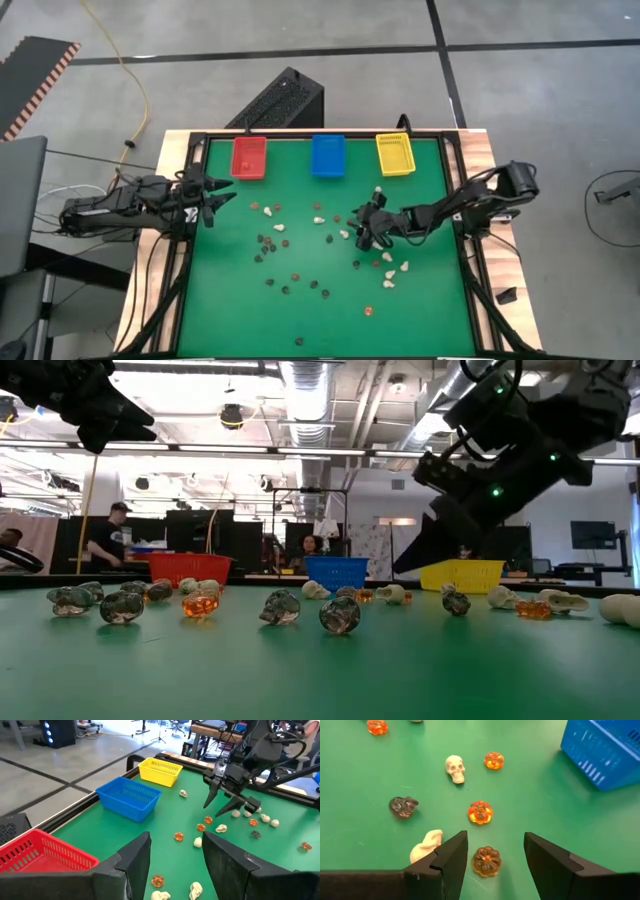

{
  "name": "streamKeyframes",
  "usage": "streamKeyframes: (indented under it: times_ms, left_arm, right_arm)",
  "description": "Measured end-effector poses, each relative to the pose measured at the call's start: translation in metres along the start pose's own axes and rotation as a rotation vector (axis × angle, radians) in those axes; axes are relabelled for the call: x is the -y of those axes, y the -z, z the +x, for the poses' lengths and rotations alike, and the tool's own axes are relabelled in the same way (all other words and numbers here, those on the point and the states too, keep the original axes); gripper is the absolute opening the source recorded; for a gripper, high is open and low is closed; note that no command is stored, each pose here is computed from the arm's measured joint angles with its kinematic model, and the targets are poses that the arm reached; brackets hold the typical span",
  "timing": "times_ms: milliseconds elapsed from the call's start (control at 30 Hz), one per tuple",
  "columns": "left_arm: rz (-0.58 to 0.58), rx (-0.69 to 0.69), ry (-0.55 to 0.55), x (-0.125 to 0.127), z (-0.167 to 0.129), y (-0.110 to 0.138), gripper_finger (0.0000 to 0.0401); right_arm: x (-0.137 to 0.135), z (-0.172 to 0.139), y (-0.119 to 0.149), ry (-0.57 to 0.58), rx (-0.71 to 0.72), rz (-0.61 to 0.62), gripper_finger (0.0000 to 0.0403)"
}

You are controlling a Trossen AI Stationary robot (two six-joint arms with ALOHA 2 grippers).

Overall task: Sort Halloween decoration
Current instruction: Put the orange pumpkin toy into the red bin

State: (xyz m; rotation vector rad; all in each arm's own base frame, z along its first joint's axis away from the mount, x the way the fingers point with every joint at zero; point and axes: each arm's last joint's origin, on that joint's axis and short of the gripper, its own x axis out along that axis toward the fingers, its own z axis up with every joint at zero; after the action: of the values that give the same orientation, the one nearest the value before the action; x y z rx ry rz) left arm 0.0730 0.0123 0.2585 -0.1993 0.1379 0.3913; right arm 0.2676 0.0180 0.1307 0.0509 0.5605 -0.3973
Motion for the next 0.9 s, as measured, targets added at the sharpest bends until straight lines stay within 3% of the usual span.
streamKeyframes:
  times_ms: [467,767,900]
  left_arm:
    - [-0.002,0.003,-0.017,-0.001,0.000,0.000,0.0169]
    - [-0.003,0.004,-0.021,-0.001,0.000,0.000,0.0169]
    - [-0.002,0.004,-0.020,-0.001,0.000,0.000,0.0169]
  right_arm:
    - [-0.004,0.023,0.027,0.028,-0.085,0.028,0.0216]
    - [-0.004,0.023,0.028,0.030,-0.094,0.030,0.0120]
    - [-0.004,0.023,0.028,0.035,-0.093,0.034,0.0116]
